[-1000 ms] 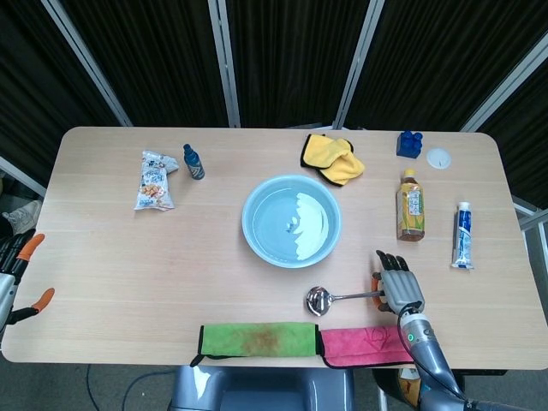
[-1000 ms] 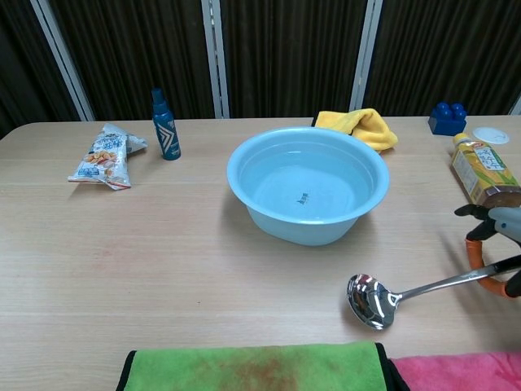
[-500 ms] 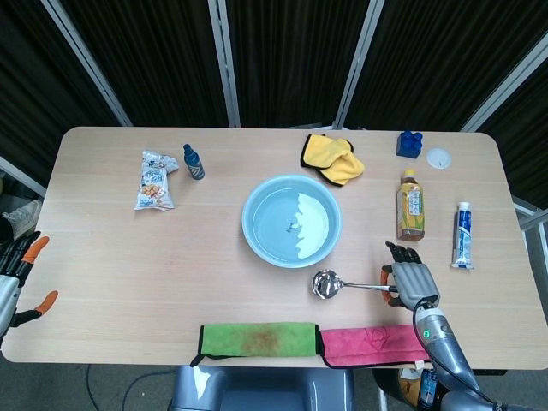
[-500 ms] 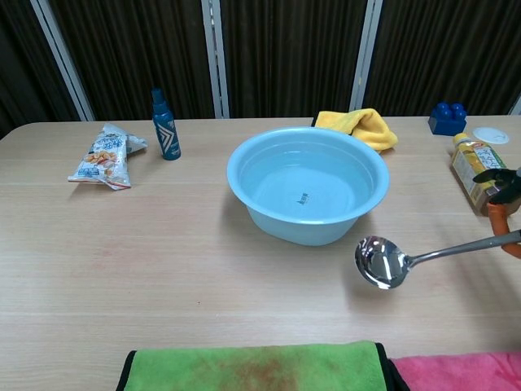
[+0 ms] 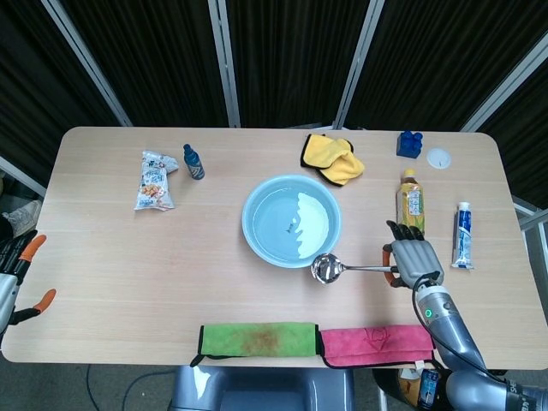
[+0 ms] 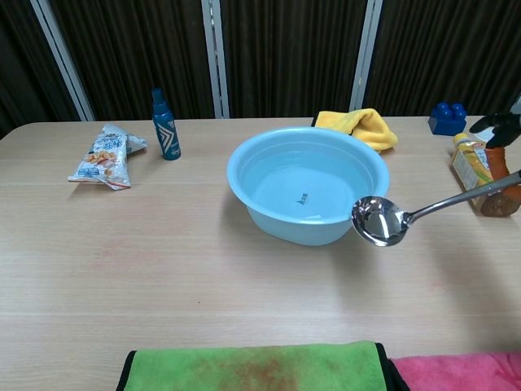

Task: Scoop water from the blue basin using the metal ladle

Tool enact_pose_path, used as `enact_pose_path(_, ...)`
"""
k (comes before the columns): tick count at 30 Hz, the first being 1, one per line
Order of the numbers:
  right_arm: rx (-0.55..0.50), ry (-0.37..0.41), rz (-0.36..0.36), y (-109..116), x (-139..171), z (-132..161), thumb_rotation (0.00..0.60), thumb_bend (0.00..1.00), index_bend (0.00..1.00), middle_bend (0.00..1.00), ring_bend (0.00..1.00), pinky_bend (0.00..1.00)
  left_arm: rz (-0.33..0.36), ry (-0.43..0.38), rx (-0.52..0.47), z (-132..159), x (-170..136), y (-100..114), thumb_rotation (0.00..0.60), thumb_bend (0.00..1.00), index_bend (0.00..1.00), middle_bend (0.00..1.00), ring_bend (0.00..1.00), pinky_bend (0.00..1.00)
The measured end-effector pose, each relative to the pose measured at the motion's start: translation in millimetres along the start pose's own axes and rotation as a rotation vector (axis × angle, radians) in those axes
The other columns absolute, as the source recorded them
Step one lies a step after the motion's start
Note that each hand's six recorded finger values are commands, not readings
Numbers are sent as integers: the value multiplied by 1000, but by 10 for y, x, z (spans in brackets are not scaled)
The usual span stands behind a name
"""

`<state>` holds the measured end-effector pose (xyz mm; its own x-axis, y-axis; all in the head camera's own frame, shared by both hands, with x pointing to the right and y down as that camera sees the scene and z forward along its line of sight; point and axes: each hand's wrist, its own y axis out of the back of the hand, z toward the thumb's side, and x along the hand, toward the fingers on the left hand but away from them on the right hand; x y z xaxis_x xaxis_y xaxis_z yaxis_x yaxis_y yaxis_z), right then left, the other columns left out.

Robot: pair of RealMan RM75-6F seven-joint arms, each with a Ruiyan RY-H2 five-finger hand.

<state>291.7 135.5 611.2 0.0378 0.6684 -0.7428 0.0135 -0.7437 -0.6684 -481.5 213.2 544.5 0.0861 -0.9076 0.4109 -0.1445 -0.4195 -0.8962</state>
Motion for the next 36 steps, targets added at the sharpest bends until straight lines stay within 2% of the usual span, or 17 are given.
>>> enact_pose_path(9,69,-30,-17,366,-85,186,600,623,699,16,0,0,13,34,9,-50,33,13,600,304,23,0,0,0)
enact_pose_path(17,107,-25,-6,499,-178,419,600,625,699,20,0,0,5,40,8,-65,55,-3,600,305,23,0,0,0)
enact_pose_path(22,128,-26,24,440,-360,625,600,625,699,24,0,0,10,57,1,-113,62,24,600,306,25,0,0,0)
enact_pose_path(36,174,-27,101,97,-938,1109,600,624,699,31,0,0,21,103,-27,-265,112,89,600,305,25,0,0,0)
